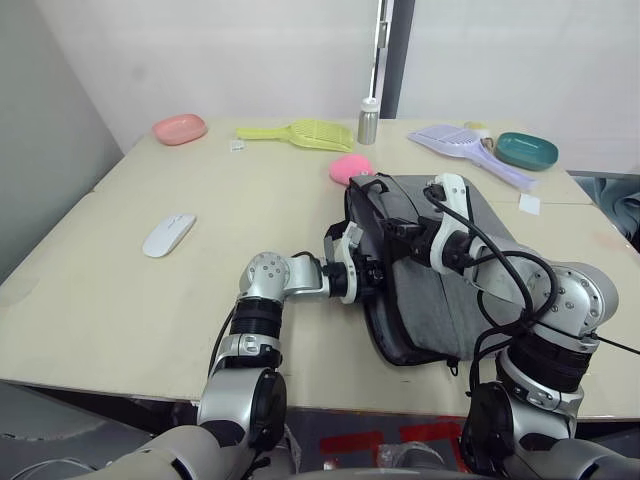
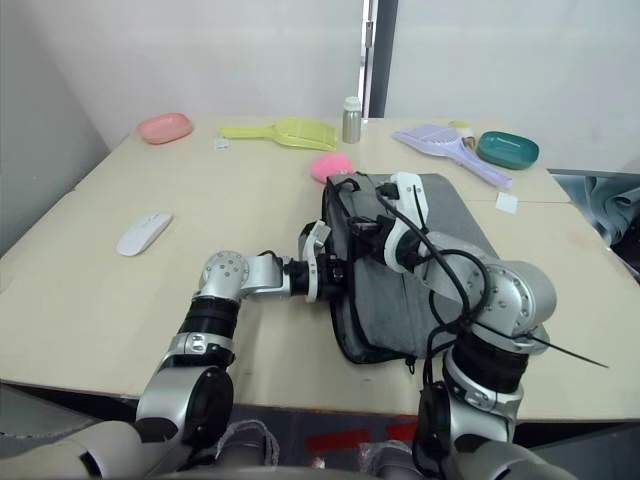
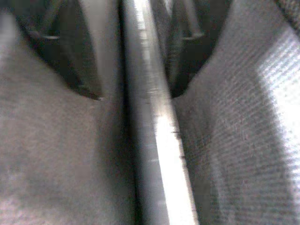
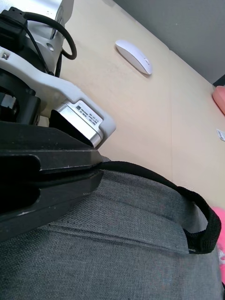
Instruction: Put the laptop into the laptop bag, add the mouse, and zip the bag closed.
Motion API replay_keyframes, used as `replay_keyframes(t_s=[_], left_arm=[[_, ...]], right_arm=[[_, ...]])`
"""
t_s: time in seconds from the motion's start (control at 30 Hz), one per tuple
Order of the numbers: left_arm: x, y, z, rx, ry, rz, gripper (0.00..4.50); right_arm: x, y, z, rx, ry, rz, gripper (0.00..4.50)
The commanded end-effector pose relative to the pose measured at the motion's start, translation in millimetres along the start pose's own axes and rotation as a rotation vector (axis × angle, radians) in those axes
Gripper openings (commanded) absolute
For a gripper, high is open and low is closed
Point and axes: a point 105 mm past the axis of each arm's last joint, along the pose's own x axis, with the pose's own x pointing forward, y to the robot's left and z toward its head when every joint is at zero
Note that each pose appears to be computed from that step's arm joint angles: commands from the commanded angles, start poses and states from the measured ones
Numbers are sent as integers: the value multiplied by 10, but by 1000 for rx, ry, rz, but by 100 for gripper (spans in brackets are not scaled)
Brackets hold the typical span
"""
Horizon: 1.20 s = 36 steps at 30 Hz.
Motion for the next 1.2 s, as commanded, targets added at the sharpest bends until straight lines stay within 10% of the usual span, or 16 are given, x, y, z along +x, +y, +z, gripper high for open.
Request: replay_keyframes(t_s=[0.03, 0.5, 0.8, 1.2], left_arm=[[-28, -115, 40, 78, 18, -1, 295], [-532, -175, 548, 207, -189, -69, 295], [-1012, -88, 613, 346, -142, 13, 295], [-1703, 213, 607, 533, -430, 241, 295]], right_arm=[[-28, 28, 104, -29, -25, 11, 0], [-79, -235, 137, -96, 10, -57, 0], [-33, -96, -50, -330, 128, 41, 0], [-30, 72, -246, -414, 226, 206, 0]])
